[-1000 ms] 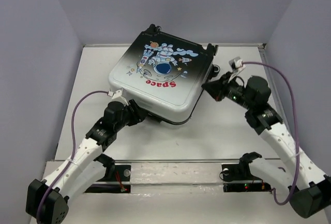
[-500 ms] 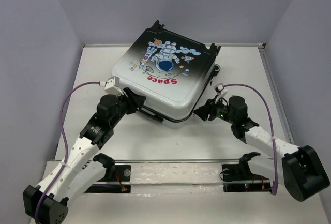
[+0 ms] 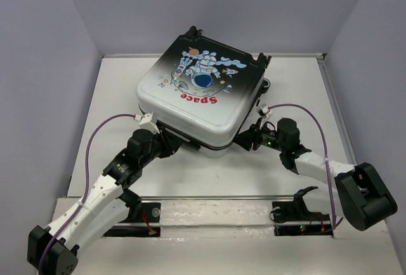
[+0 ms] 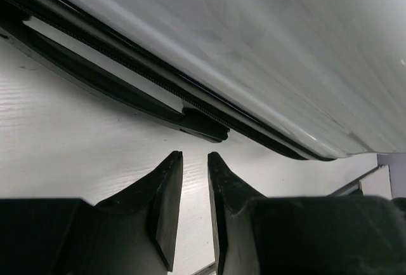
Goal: Pack the luggage
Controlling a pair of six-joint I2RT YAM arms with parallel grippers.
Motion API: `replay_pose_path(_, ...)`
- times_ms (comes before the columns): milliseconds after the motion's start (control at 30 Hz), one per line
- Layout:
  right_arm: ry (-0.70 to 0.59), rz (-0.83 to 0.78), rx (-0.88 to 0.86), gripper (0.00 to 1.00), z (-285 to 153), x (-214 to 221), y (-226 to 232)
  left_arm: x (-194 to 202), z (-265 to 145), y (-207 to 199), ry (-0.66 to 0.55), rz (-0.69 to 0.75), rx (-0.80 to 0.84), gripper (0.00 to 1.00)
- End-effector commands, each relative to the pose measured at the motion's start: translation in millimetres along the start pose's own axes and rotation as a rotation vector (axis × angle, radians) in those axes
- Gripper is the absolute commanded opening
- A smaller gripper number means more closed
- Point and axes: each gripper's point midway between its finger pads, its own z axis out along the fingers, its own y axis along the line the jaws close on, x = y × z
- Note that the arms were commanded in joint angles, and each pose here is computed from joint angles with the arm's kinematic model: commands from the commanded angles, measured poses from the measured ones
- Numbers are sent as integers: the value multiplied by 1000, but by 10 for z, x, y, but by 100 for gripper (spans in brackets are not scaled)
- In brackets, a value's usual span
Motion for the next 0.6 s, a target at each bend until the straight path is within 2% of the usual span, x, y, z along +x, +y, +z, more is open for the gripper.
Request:
replay_pose_path(0, -71, -102, -56, 47, 29, -231, 117, 159, 94, -173, 56, 4, 77, 33)
replay_pose_path(167, -51, -87, -111, 45, 120, -230, 155, 239, 192, -439, 71, 7, 151, 34)
replay_pose_path(267, -74, -87, -132, 33, 132, -261, 185, 251, 217, -532, 73, 15, 170, 34)
replay_pose_path(433, -100, -94, -165, 21, 139, -330, 272, 240, 260, -630, 67, 16, 190, 34)
replay_pose_path(533, -110, -93, -171, 8, 163, -340, 317, 228, 289, -686, 59, 14, 204, 33)
replay_pose_path(567, -114, -88, -163, 7, 160, -338, 305, 212, 290, -703, 52, 12, 209, 33)
